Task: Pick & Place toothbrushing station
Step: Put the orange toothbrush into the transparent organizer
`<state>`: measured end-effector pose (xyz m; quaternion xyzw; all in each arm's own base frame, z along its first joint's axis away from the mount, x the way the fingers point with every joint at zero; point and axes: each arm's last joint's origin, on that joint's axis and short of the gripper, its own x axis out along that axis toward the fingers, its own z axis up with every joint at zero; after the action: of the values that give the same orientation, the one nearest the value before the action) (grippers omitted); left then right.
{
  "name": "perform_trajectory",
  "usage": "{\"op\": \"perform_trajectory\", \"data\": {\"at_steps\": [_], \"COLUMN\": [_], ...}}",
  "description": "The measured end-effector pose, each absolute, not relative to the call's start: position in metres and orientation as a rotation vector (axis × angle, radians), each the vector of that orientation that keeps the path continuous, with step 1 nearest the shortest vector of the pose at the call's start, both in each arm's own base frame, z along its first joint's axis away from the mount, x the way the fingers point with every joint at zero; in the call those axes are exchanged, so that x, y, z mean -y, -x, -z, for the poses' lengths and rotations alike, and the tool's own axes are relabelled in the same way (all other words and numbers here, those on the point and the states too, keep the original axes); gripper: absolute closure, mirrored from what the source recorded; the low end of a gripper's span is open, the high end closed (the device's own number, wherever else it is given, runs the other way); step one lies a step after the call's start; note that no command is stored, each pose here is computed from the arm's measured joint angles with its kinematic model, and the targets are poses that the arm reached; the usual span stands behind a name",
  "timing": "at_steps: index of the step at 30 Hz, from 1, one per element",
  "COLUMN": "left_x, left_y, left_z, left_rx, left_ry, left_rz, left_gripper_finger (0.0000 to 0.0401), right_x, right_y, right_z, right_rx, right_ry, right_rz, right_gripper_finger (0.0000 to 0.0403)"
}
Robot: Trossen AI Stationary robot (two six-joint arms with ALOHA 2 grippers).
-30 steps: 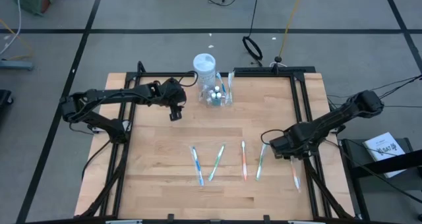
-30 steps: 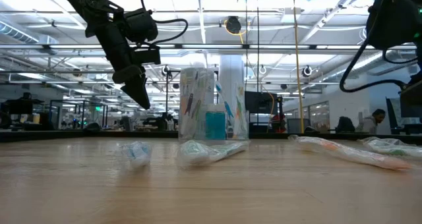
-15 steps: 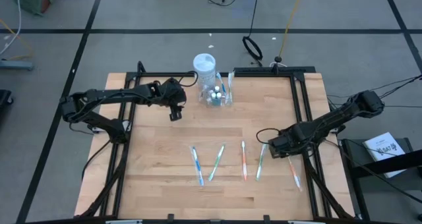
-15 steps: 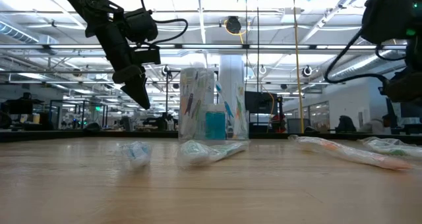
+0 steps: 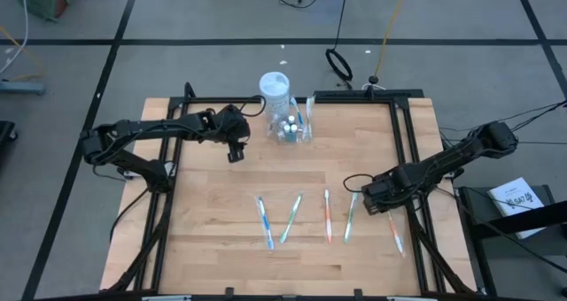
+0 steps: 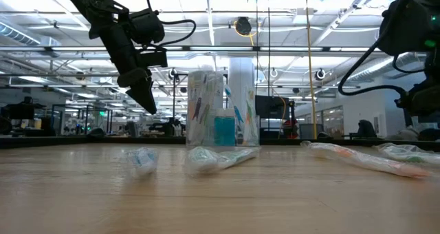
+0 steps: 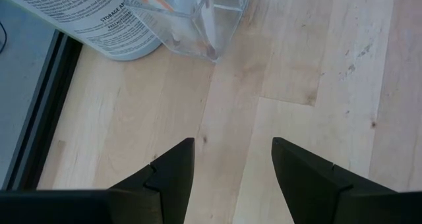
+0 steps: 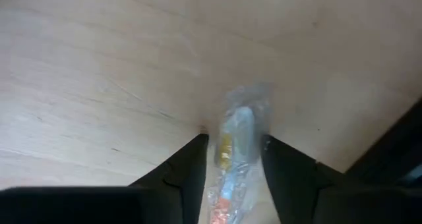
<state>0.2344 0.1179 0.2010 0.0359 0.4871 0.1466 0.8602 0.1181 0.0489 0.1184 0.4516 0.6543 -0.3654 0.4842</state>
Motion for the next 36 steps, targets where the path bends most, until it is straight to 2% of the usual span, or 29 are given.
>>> {"op": "perform_trajectory", "data": {"at_steps": [4,10,14,17,20,24,26,30,36], "left_x": [-0.118,-0.118,-0.118,-0.118,-0.118,-0.118,-0.118,-0.118,-0.118], "left_y": [-0.234,-0.234,-0.234,-0.235,-0.236,-0.236,-0.236,-0.236,-0.236], "left_z": [-0.201,-0.201,-0.201,-0.201,-0.202,-0.202,-0.202,-0.202,-0.202], "left_rx": [-1.022,-1.022,-1.022,-1.016,-1.004,-0.995,-0.994,-0.993,-0.993], "left_ry": [-0.075,-0.076,-0.076,-0.077,-0.080,-0.074,-0.072,-0.071,-0.071], "left_rz": [-0.308,-0.308,-0.308,-0.309,-0.312,-0.298,-0.294,-0.293,-0.292], "left_gripper_finger": [0.0192,0.0192,0.0192,0.0192,0.0192,0.0192,0.0192,0.0192,0.0192], "right_x": [-0.048,-0.049,-0.052,-0.055,-0.059,-0.058,-0.053,-0.033,0.004], "right_y": [-0.118,-0.125,-0.139,-0.163,-0.184,-0.217,-0.228,-0.244,-0.243], "right_z": [-0.118,-0.123,-0.139,-0.160,-0.177,-0.201,-0.212,-0.242,-0.260], "right_rx": [-1.598,-1.586,-1.510,-1.311,-1.132,-0.771,-0.607,-0.228,0.145], "right_ry": [-1.091,-1.002,-0.913,-0.852,-0.697,-0.418,-0.234,0.048,0.146], "right_rz": [0.882,0.763,0.684,0.595,0.395,0.133,0.078,0.260,0.475], "right_gripper_finger": [0.0308,0.0385,0.0385,0.0368,0.0364,0.0377,0.0385,0.0387,0.0376]}}
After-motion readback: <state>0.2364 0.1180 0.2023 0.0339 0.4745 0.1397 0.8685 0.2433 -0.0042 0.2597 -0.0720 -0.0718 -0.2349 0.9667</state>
